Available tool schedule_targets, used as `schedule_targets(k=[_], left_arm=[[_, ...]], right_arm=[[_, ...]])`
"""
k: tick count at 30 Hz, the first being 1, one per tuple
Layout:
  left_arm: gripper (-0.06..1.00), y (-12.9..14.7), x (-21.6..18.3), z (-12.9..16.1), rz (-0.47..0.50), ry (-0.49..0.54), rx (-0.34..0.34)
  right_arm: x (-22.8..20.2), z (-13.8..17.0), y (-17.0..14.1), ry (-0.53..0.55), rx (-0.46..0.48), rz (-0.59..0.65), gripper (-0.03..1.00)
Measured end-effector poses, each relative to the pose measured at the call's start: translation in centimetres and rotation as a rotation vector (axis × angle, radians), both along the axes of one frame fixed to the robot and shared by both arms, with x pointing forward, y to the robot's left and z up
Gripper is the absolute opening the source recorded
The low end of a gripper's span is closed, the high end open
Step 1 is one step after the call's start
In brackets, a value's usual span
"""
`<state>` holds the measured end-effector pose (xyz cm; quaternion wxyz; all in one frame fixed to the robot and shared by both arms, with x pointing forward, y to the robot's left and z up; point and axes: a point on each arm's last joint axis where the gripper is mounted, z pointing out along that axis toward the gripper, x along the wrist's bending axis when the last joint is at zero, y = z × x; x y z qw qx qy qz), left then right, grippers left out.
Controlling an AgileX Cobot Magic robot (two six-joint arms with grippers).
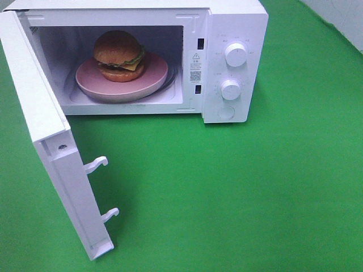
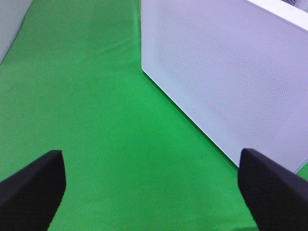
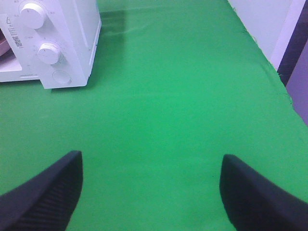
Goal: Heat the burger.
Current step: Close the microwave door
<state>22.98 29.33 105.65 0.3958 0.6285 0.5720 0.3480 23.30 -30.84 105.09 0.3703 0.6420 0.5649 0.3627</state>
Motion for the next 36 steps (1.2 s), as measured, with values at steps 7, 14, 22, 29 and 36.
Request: schedule_targets(k=[7, 14, 22, 29, 36], left_arm=[[0.89, 0.00, 0.00, 0.00, 0.000, 0.000, 0.000], [0.89, 0.00, 0.00, 0.00, 0.000, 0.000, 0.000], [0.89, 0.00, 0.00, 0.00, 0.000, 0.000, 0.000], [0.89, 0.00, 0.00, 0.00, 0.000, 0.000, 0.000], [0.87, 0.02, 0.00, 0.00, 0.002, 0.000, 0.002]], right_arm=[[0.00, 0.00, 0.00, 0.000, 0.000, 0.000, 0.76], [0.00, 0.00, 0.00, 0.000, 0.000, 0.000, 0.76], [0.00, 0.00, 0.00, 0.000, 0.000, 0.000, 0.76], [0.00, 0.00, 0.00, 0.000, 0.000, 0.000, 0.76], [0.00, 0.00, 0.00, 0.000, 0.000, 0.000, 0.76]])
